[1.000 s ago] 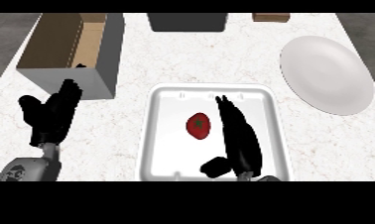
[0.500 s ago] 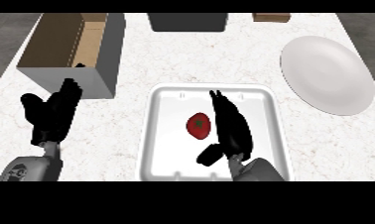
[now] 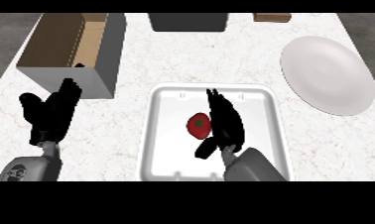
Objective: Pick the tomato from the tray and place it in the plate
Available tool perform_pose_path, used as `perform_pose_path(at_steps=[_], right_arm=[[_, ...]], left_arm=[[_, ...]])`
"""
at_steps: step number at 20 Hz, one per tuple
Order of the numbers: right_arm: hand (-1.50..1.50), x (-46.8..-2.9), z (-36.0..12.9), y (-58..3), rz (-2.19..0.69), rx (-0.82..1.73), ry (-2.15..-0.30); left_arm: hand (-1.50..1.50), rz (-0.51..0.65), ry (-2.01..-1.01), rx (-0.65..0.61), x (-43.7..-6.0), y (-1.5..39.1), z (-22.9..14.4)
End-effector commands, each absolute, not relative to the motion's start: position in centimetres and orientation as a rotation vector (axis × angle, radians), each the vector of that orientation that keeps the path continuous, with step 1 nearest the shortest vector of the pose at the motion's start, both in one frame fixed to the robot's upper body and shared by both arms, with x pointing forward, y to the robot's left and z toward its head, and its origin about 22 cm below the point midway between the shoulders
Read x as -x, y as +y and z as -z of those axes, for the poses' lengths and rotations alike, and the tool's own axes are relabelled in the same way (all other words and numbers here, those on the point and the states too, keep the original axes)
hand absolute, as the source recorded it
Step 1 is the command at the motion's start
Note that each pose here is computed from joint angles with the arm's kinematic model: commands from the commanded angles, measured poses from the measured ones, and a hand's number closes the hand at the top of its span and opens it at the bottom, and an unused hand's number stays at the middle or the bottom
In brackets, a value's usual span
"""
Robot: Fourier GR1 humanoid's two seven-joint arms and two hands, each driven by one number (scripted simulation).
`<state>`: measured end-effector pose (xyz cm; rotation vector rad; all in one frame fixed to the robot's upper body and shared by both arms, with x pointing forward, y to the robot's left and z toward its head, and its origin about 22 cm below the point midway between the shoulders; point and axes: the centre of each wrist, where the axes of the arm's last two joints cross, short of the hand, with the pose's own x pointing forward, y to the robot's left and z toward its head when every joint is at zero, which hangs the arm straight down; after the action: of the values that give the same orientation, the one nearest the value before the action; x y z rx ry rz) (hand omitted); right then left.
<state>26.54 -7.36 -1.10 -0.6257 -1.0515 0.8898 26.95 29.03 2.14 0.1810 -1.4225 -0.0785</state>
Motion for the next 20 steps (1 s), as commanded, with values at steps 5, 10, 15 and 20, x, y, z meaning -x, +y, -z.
perform_pose_path(at_steps=[5,10,15,20], right_arm=[[1.50,-27.6,1.2,-6.3,-1.068,0.540,-0.995],[1.50,-26.9,2.0,-5.7,-1.044,0.538,-1.085],[1.50,-27.1,2.6,-6.2,-0.992,0.530,-1.136],[1.50,-25.6,1.7,-10.1,-1.333,0.326,-1.312]], left_arm=[[0.00,0.082,-1.406,-0.165,-28.5,28.8,-1.6],[0.00,0.095,-1.409,-0.165,-28.6,28.4,-1.5],[0.00,0.072,-1.414,-0.176,-28.2,28.0,-2.4],[0.00,0.077,-1.410,-0.161,-28.0,28.1,-1.6]])
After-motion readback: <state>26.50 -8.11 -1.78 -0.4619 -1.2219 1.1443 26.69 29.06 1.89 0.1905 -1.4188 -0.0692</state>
